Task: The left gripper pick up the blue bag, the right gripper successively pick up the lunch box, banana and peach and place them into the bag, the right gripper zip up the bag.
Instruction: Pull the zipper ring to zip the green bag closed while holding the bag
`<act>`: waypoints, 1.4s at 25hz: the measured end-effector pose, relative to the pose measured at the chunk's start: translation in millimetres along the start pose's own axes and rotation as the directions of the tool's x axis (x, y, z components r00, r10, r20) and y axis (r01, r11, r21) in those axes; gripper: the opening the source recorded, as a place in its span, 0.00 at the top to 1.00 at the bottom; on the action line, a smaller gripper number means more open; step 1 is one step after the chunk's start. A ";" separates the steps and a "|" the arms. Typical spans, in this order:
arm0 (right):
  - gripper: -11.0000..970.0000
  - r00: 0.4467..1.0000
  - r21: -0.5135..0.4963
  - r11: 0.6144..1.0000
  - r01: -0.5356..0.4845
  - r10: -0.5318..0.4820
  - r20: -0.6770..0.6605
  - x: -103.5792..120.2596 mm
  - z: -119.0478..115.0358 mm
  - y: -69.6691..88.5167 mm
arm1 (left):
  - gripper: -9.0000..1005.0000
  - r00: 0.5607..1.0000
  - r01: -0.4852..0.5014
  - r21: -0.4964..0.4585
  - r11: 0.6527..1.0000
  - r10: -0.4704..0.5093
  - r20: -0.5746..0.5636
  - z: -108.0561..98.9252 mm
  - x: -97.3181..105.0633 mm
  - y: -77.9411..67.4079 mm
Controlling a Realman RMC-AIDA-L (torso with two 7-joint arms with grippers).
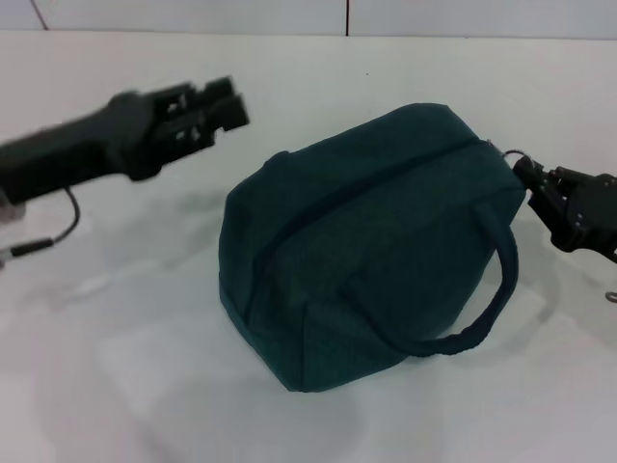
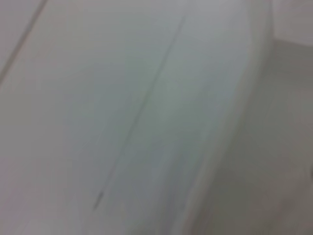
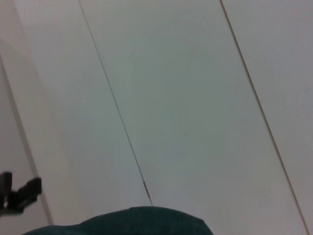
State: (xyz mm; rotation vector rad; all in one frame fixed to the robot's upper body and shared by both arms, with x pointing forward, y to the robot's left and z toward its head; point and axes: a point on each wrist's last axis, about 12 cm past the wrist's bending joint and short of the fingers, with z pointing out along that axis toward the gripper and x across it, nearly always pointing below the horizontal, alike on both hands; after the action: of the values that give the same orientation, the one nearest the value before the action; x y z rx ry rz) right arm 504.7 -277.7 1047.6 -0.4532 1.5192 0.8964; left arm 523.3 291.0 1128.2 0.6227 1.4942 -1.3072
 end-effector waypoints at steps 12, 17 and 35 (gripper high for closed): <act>0.91 1.000 -0.021 1.000 -0.009 0.009 0.008 1.4 -1.1 4.2 | 0.58 0.843 0.040 -0.057 0.998 -0.064 -0.533 130.5 -68.0 6.0; 0.91 1.000 -0.035 0.999 -0.009 0.009 0.019 0.2 -1.4 6.0 | 0.49 0.774 0.036 -0.091 0.995 -0.086 -0.628 158.7 -72.6 3.8; 0.91 1.000 -0.032 0.999 -0.013 0.014 0.026 1.1 -6.2 7.1 | 0.48 0.732 0.028 -0.112 0.993 -0.096 -0.674 167.9 -65.0 1.5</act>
State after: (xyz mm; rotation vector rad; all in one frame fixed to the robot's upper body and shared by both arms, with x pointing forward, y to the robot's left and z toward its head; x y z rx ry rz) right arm 495.2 -277.8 1048.1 -0.4529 1.4874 0.9344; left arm 605.9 149.6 1203.2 1.0760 2.1750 -1.0884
